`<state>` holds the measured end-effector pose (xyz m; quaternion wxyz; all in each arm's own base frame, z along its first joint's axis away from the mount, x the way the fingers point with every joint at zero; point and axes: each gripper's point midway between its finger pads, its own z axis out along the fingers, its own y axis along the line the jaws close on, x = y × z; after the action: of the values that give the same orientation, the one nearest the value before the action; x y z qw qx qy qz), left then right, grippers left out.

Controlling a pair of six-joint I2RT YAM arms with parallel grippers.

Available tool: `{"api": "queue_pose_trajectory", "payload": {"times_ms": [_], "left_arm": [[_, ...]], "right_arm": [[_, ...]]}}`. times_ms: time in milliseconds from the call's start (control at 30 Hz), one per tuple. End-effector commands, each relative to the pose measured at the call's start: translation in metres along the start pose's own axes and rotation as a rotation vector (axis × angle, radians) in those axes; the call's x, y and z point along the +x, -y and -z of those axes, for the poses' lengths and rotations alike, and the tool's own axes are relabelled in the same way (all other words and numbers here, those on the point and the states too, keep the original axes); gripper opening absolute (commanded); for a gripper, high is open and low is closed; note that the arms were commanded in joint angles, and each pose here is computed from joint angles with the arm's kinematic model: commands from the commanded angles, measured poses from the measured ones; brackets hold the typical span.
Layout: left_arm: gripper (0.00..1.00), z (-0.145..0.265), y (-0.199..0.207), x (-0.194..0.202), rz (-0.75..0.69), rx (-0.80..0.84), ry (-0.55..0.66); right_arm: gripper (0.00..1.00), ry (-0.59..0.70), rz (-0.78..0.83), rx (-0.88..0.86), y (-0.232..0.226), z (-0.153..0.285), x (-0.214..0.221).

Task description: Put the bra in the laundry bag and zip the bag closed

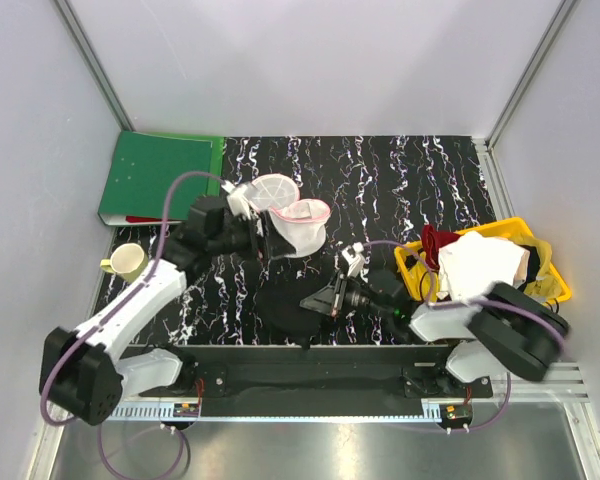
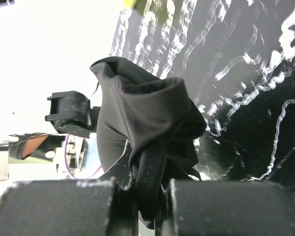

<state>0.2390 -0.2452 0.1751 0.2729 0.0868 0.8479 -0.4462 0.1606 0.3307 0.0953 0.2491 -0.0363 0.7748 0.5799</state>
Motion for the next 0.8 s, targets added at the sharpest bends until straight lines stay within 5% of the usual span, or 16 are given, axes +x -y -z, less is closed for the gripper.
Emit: {"api": "queue_pose_trajectory", "payload": {"times_ms": [0,133,267,433,633,767], "left_arm": [[0.84,0.045,-0.016,-0.059,-0.012,-0.260,0.190],[0.90,0.063,-0.042,-0.089,0.141,-0.434,0.294],[0.87,0.042,-0.047,-0.114,0.255,-0.438,0.284],[0.81,-0.012,-0.065,-0.131,0.450,-0.428,0.199],[0.80,-0.047,-0.090,-0.147,0.531,-0.493,0.199],[0.72,-0.056,-0.105,-0.150,0.515,-0.530,0.192]], "right_arm": [[0.00,0.052,0.129,0.146,-0.008,0.018,-0.029],[0.00,0.201,0.215,0.272,-0.033,0.053,-0.105],[0.00,0.270,0.315,0.585,-0.019,0.099,-0.162],[0.00,0.419,0.430,0.696,-0.046,0.124,-0.245],[0.00,0.547,0.541,0.733,-0.065,0.110,-0.334],[0.00,0.535,0.557,0.622,-0.062,0.053,-0.372]]}}
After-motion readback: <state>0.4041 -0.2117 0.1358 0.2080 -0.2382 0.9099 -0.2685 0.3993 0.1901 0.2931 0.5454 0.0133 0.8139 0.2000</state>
